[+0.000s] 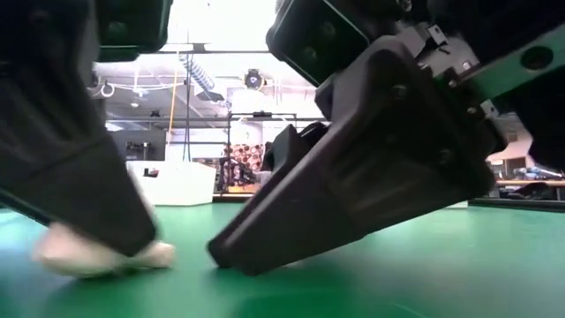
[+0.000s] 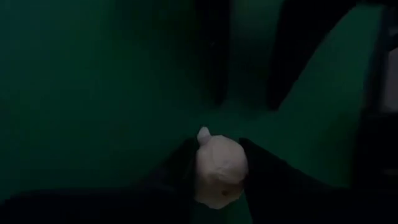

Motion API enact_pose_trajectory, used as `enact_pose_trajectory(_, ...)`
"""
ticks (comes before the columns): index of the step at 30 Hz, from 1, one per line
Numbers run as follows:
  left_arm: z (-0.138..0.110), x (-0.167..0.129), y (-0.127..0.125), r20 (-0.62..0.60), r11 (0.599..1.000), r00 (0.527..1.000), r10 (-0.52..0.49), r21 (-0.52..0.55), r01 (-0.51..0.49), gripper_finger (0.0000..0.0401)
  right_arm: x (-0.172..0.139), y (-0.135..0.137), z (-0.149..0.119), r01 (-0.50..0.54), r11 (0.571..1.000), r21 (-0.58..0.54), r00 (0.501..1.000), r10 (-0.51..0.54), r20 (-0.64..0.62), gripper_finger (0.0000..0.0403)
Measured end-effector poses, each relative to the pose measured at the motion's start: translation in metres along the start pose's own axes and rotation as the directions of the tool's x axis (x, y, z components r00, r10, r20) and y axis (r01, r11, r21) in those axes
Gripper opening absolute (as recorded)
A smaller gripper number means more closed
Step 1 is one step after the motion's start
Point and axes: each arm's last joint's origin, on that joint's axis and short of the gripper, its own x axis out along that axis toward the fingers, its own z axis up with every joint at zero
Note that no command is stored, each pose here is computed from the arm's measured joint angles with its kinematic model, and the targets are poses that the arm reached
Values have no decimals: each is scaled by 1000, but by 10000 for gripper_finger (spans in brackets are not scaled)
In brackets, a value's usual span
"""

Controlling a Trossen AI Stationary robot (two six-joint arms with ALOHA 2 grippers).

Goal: Sort produce into baskets
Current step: Put the garlic on the gray bin

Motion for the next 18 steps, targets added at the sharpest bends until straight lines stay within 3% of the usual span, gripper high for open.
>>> enact_pose_trajectory(9, 34, -73, 18, 19, 985, 985, 171, -27, -171, 120, -8, 2, -5, 45, 999, -16, 993, -46, -107, 165)
enact_pose_trajectory(18, 28, -170, 40, -93, 979, 975, 204, 30, -202, 119, -11, -26, -4, 51, 995, 81, 989, -39, -144, 164)
